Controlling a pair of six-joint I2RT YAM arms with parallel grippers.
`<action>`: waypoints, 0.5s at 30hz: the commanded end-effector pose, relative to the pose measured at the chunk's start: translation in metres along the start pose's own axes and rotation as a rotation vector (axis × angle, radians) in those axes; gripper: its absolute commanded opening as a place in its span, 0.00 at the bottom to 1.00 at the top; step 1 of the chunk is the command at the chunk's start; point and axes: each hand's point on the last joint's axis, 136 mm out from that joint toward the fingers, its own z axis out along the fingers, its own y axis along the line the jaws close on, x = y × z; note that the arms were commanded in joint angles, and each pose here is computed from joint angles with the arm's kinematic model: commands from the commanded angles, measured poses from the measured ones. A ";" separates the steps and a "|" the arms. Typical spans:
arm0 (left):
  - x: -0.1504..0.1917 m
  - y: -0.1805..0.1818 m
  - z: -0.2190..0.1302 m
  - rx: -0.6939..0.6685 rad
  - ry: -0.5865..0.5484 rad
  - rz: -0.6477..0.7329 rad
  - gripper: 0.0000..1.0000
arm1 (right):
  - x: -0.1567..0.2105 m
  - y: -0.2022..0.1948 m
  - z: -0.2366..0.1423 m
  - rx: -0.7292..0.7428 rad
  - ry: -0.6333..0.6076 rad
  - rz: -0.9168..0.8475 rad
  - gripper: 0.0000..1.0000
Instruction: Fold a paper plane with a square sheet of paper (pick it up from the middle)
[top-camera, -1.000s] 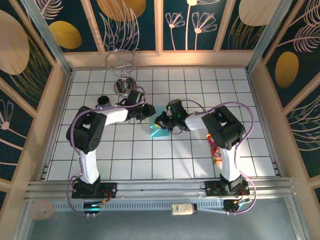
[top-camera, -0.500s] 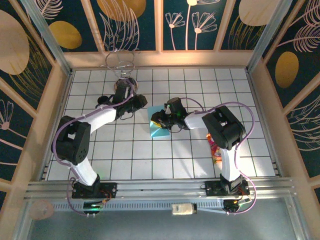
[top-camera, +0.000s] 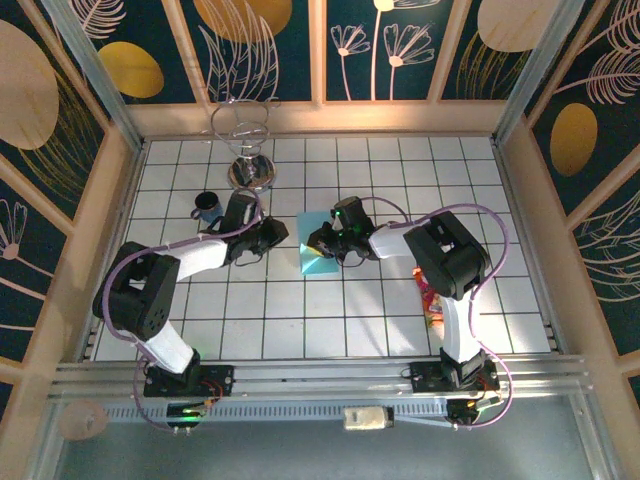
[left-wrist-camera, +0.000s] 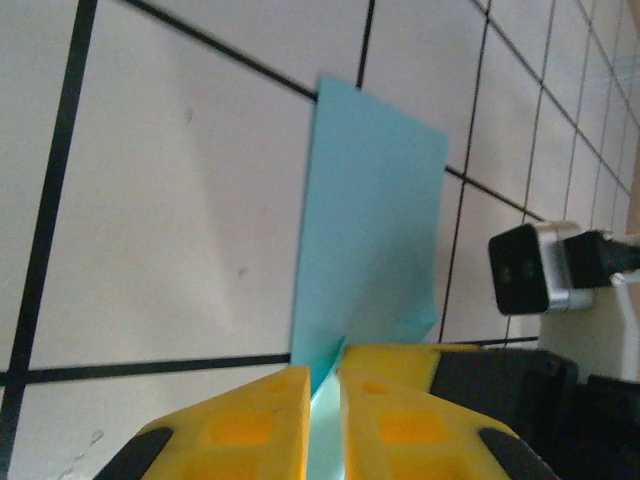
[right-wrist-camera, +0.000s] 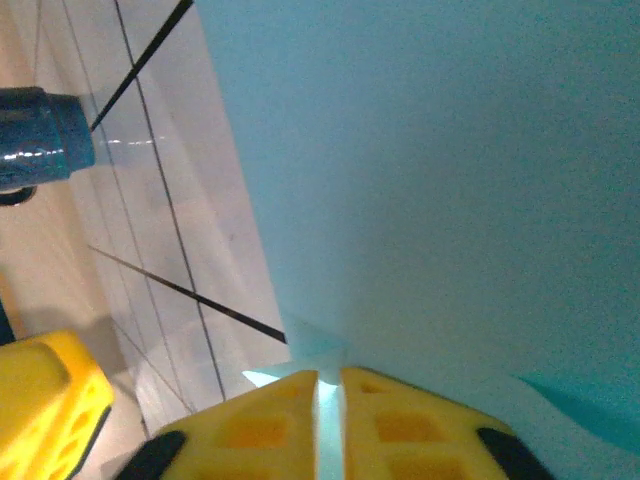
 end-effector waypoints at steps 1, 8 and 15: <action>0.007 -0.018 0.001 0.069 0.012 0.016 0.12 | 0.009 -0.028 0.002 0.106 0.013 0.018 0.08; 0.023 -0.027 0.018 0.059 0.059 0.056 0.04 | 0.009 -0.034 0.003 0.146 0.022 0.023 0.00; 0.029 -0.021 0.036 0.005 0.099 0.075 0.01 | 0.008 -0.034 0.004 0.148 0.023 0.027 0.00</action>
